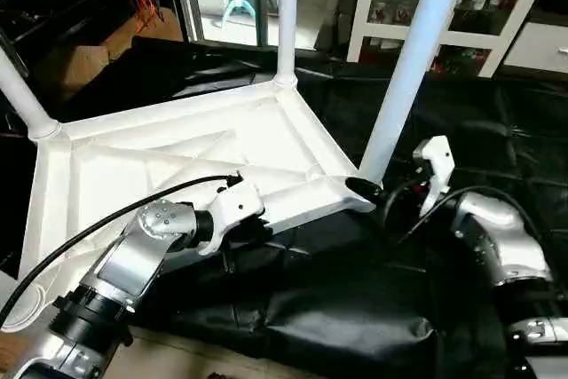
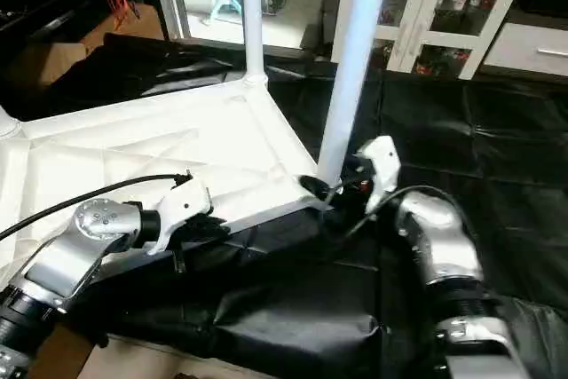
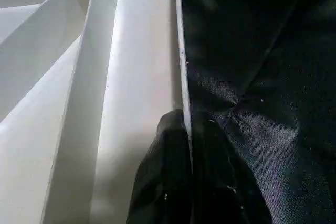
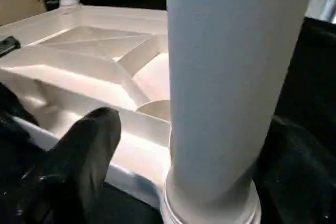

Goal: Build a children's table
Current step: Rotate leg to tighten

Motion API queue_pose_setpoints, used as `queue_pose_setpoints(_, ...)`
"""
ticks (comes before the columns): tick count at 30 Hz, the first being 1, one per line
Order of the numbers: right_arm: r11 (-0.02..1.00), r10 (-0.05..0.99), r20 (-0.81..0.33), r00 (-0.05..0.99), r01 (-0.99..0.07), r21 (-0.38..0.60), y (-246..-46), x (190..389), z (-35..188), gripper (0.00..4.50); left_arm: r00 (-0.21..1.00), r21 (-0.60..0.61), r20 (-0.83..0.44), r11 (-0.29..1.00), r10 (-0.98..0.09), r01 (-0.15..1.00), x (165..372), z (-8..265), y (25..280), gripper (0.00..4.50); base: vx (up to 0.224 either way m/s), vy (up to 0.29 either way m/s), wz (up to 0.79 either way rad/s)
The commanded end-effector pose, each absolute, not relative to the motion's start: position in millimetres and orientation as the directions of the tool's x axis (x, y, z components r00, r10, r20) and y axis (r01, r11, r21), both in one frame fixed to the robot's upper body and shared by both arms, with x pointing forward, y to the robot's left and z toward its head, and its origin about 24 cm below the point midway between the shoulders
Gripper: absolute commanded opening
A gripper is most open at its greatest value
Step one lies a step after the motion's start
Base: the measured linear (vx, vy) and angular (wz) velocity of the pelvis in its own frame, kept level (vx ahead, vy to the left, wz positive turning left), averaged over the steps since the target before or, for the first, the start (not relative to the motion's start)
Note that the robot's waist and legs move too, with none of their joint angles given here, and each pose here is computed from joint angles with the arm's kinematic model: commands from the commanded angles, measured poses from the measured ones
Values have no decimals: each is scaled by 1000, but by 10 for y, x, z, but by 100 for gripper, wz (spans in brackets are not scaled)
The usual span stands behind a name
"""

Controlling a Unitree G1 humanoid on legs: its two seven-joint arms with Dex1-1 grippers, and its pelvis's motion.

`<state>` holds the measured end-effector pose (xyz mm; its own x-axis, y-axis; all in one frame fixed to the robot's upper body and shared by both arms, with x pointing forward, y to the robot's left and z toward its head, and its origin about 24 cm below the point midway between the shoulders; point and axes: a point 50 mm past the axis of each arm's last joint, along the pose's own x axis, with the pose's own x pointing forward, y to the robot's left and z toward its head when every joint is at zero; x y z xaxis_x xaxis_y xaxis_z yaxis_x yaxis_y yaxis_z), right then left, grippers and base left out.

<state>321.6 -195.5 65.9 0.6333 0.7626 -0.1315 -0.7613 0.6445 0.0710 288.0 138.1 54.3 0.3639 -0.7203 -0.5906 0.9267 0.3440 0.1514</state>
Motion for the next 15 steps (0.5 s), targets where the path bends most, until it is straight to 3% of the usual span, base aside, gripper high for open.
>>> queue_pose_setpoints(1,602,797,-130,590,-794,84,-1936,3231,693,373,332,122,-686,348,-647,930,2836,337,1460,0,0,0,0)
queue_pose_setpoints(10,581,812,-143,565,-807,107,-1932,3230,671,300,321,108,-688,345,-651,932,2823,323,1477,0,0,0,0)
queue_pose_setpoints(15,652,756,-170,632,-750,109,-1925,3255,571,261,314,87,-677,351,-666,932,2805,324,1458,0,0,0,0)
